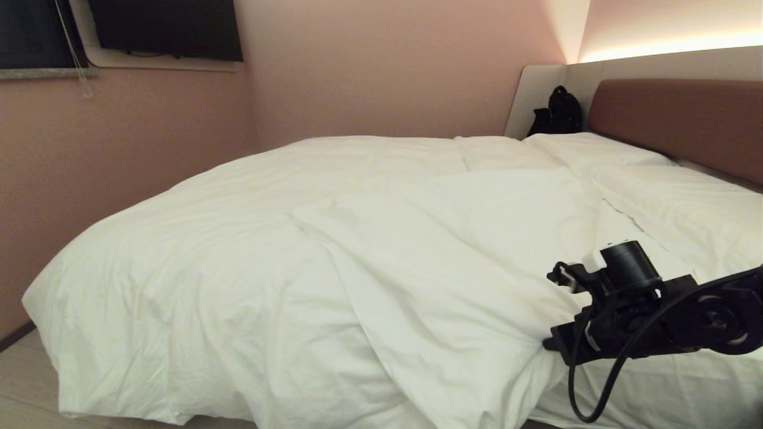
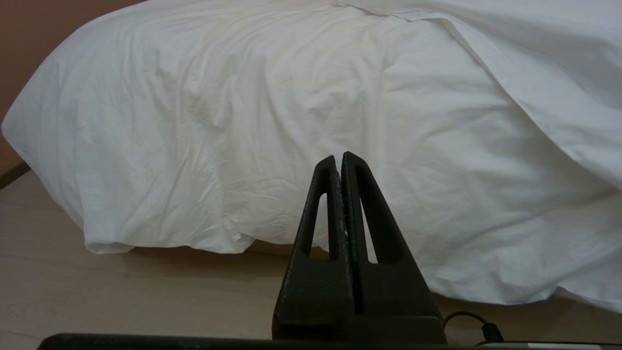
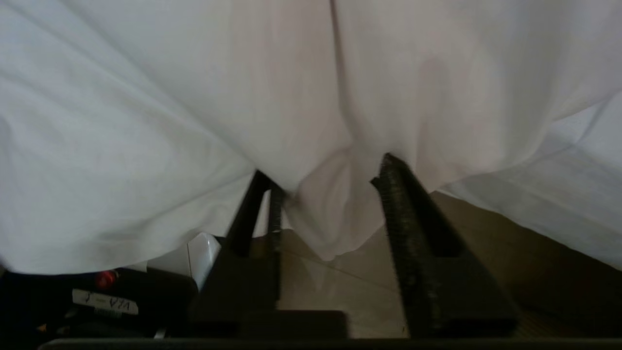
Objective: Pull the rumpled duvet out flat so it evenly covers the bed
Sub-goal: Flatten the corners of the folded blanket
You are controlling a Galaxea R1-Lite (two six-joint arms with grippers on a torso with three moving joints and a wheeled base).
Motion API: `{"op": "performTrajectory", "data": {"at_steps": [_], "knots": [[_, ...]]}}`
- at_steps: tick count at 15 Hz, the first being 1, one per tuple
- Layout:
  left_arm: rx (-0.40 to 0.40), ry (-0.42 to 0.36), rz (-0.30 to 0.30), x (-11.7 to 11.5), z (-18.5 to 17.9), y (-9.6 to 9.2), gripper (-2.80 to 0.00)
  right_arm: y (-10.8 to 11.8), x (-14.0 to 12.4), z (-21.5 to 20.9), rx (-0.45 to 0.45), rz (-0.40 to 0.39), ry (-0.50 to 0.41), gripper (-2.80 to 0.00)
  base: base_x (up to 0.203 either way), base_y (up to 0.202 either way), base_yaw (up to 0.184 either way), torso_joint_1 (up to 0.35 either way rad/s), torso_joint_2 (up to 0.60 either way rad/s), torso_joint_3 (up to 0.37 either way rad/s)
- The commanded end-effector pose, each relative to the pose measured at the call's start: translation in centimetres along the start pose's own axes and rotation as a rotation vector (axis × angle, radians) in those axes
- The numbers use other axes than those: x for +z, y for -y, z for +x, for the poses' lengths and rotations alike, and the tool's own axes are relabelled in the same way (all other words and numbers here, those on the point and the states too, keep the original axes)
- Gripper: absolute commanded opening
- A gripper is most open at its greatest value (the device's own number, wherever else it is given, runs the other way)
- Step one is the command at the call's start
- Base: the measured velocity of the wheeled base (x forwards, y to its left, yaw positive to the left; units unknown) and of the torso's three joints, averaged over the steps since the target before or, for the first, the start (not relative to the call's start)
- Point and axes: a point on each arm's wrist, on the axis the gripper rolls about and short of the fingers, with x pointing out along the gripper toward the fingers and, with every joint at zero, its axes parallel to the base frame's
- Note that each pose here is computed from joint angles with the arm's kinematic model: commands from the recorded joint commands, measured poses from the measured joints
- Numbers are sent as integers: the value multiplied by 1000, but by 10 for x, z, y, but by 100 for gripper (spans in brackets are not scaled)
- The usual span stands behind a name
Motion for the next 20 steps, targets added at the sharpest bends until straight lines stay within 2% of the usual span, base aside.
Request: {"op": "performTrajectory", "data": {"at_steps": [1, 2, 7, 11, 12, 14, 20], "knots": [[0, 0, 0, 0, 0, 0, -280, 0, 6, 0, 2, 6, 68, 0, 0, 0, 0, 0, 0, 0], [0, 0, 0, 0, 0, 0, -280, 0, 6, 0, 3, 7, 72, 0, 0, 0, 0, 0, 0, 0], [0, 0, 0, 0, 0, 0, -280, -4, 24, -27, 27, -1, 213, 0, 0, 0, 0, 0, 0, 0], [0, 0, 0, 0, 0, 0, -280, -13, 59, -63, 56, -24, 390, 0, 0, 0, 0, 0, 0, 0], [0, 0, 0, 0, 0, 0, -280, -19, 68, -68, 71, -35, 418, -280, 0, 0, 0, 0, 0, 0], [0, 0, 0, 0, 0, 0, -280, -31, 88, -68, 97, -54, 448, -280, 0, 0, 0, 0, 0, 0], [0, 0, 0, 0, 0, 0, -280, -53, 139, -19, 123, -75, 456, -280, 0, 0, 0, 0, 0, 0]]}}
